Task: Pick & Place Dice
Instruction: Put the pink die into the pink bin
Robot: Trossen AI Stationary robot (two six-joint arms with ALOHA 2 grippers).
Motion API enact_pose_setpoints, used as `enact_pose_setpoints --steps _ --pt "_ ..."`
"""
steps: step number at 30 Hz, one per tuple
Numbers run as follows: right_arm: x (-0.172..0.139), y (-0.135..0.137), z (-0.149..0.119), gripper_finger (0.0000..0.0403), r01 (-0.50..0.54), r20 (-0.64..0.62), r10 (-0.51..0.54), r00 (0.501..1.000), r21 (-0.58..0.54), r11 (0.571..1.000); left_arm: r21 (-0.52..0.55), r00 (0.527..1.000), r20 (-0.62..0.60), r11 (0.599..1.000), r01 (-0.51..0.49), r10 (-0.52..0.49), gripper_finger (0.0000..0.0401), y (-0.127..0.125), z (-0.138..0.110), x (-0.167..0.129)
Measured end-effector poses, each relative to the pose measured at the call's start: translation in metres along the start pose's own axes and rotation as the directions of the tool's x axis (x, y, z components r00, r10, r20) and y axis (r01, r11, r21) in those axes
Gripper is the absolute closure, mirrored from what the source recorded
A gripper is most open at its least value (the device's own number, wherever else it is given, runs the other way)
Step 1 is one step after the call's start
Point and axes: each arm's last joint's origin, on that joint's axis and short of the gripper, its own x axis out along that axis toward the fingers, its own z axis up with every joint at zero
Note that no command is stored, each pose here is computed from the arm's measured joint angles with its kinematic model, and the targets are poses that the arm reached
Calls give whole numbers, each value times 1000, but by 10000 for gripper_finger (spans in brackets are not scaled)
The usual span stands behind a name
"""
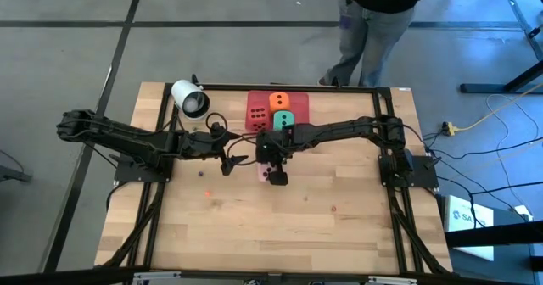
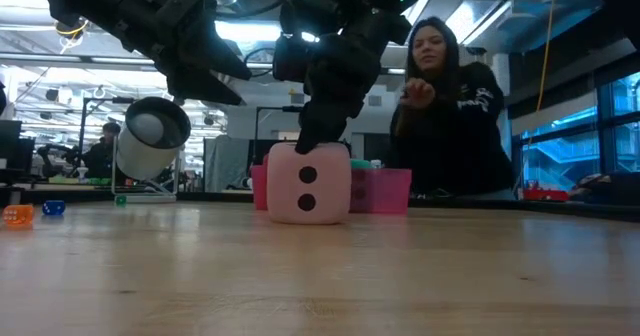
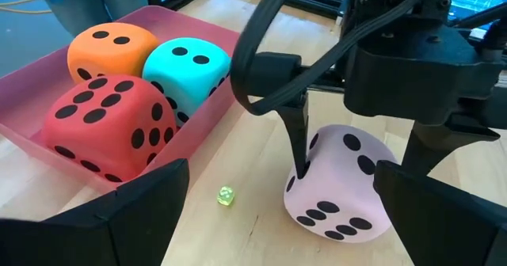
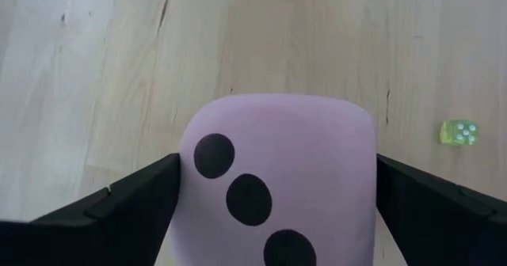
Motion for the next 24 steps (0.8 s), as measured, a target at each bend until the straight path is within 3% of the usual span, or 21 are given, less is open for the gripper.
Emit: enact_pose_setpoints --steps 24 --pt "-1 -1 1 38 33 4 -33 999 -20 999 -1 1000 -1 1000 0 0 1 0 0 0"
